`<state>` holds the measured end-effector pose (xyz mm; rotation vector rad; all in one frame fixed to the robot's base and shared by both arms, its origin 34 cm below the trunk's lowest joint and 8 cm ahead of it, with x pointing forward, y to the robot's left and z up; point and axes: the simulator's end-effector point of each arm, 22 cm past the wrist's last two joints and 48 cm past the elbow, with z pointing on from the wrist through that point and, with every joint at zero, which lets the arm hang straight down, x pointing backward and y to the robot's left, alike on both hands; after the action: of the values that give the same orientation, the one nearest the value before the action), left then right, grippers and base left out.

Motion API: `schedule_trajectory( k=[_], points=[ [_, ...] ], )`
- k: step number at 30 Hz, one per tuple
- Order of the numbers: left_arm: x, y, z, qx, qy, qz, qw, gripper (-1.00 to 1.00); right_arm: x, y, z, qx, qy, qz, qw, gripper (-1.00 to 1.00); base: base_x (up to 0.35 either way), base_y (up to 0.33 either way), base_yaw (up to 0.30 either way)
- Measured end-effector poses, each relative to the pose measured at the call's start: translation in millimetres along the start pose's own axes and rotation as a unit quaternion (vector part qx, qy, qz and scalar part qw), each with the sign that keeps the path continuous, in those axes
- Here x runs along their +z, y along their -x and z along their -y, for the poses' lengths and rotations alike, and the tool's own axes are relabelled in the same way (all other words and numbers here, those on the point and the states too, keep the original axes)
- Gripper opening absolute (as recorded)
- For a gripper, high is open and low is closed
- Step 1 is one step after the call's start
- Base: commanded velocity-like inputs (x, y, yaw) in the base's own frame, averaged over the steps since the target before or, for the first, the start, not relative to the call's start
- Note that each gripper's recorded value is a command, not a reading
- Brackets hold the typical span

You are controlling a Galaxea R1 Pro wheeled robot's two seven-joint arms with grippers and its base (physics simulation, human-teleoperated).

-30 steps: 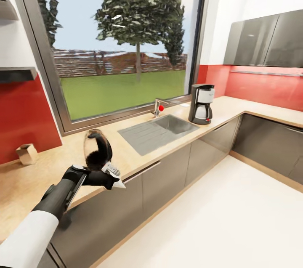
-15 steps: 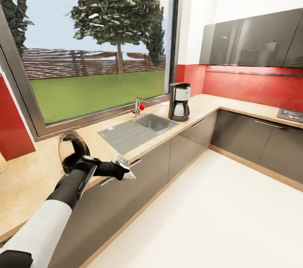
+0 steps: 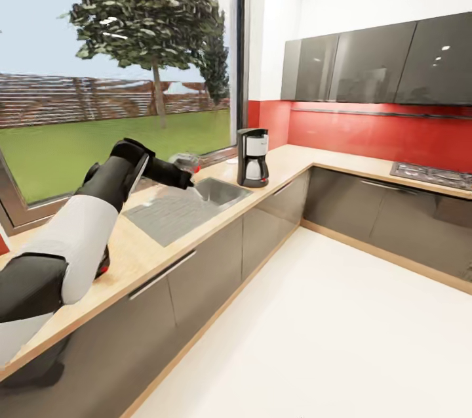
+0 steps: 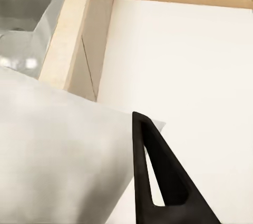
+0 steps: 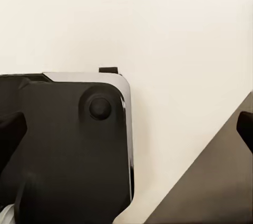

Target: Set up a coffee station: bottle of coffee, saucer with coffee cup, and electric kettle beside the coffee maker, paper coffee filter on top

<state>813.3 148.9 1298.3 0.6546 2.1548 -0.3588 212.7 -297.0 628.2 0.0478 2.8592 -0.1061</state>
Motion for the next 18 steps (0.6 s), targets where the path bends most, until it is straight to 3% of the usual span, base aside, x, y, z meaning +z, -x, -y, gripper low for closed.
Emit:
schedule_trajectory(
  k=[4, 9, 13, 18],
  points=[
    [-18.3, 27.9, -10.0, 0.026, 0.031, -0.014, 0.9991, -1.00, 0.0, 0.0, 0.0, 0.000, 0.000, 0.000, 1.0000, 1.00, 0.000, 0.000, -0.265],
    [-44.3, 56.2, -17.0, 0.023, 0.035, -0.032, 0.9986, -1.00, 0.0, -0.1, 0.0, 0.000, 0.000, 0.000, 1.0000, 1.00, 0.000, 0.000, -0.265],
    [-62.7, 64.8, -12.5, 0.067, 0.041, -0.064, 0.9949, -1.00, 0.0, -0.1, -0.9, 0.000, 0.001, 0.000, 1.0000, 1.00, 0.000, 0.000, -0.263],
    [-73.6, 45.9, -1.9, 0.117, 0.030, -0.135, 0.9834, -1.00, 0.0, 0.0, -2.3, 0.000, 0.002, 0.000, 1.0000, 1.00, 0.000, 0.000, -0.099]
  ],
)
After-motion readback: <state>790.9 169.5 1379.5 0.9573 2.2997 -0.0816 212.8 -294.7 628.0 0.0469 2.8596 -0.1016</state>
